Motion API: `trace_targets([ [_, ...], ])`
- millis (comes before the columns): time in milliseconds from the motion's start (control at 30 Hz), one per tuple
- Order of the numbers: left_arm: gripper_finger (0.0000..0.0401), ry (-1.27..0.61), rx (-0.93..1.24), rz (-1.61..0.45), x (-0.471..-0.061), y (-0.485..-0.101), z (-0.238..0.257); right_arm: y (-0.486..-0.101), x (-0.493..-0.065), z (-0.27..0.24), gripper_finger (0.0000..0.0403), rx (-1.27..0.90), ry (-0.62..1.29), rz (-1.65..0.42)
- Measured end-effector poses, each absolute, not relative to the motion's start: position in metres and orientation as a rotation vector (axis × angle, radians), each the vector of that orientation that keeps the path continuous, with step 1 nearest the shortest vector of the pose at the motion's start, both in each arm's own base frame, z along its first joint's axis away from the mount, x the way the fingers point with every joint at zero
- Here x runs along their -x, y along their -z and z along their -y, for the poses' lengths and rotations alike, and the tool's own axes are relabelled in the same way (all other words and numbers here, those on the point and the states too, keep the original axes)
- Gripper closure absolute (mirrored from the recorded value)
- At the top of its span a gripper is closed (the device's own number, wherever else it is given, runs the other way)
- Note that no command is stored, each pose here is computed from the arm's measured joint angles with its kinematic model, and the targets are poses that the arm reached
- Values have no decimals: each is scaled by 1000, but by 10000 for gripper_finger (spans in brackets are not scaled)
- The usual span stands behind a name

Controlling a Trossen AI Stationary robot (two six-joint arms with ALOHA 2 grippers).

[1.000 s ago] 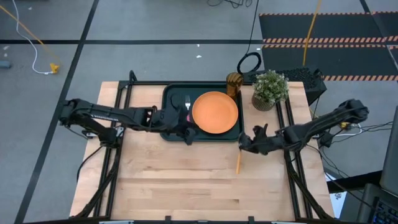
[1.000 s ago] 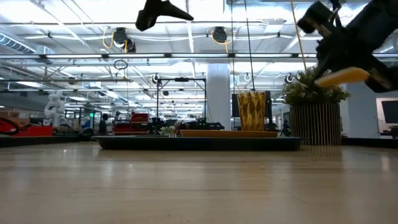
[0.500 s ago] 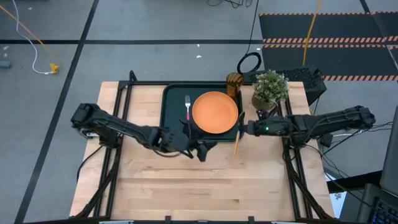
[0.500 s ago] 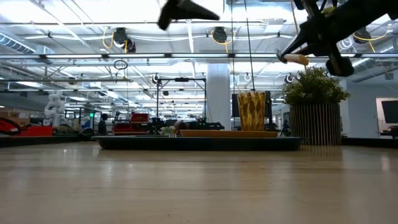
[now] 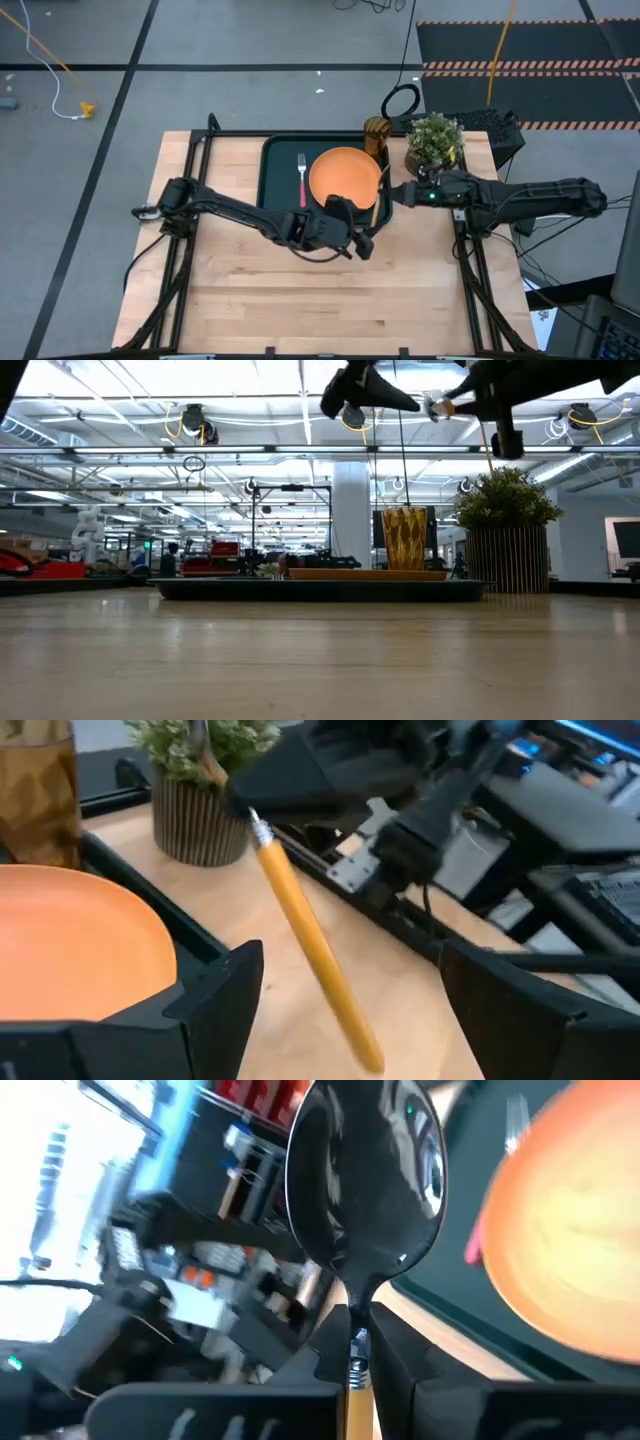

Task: Pick and place plate/cup/fork/spoon on tray
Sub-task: Put the orange spoon to the left of the pink fork on the black tray

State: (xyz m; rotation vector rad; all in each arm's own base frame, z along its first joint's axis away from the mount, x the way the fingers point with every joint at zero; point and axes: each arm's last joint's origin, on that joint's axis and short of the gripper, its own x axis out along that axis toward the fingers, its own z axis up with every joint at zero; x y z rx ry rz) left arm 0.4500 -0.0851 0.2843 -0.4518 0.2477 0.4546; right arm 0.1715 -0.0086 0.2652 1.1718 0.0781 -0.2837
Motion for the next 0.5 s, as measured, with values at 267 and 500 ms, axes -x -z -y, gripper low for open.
trace_targets([
  [267,120,-538,504,-303,-454,-276,76,-273,-172,18,394,-1162,328,48],
  [500,212,-570,528,-326,-453,-272,71,-273,-171,22,394,-1163,362,72],
])
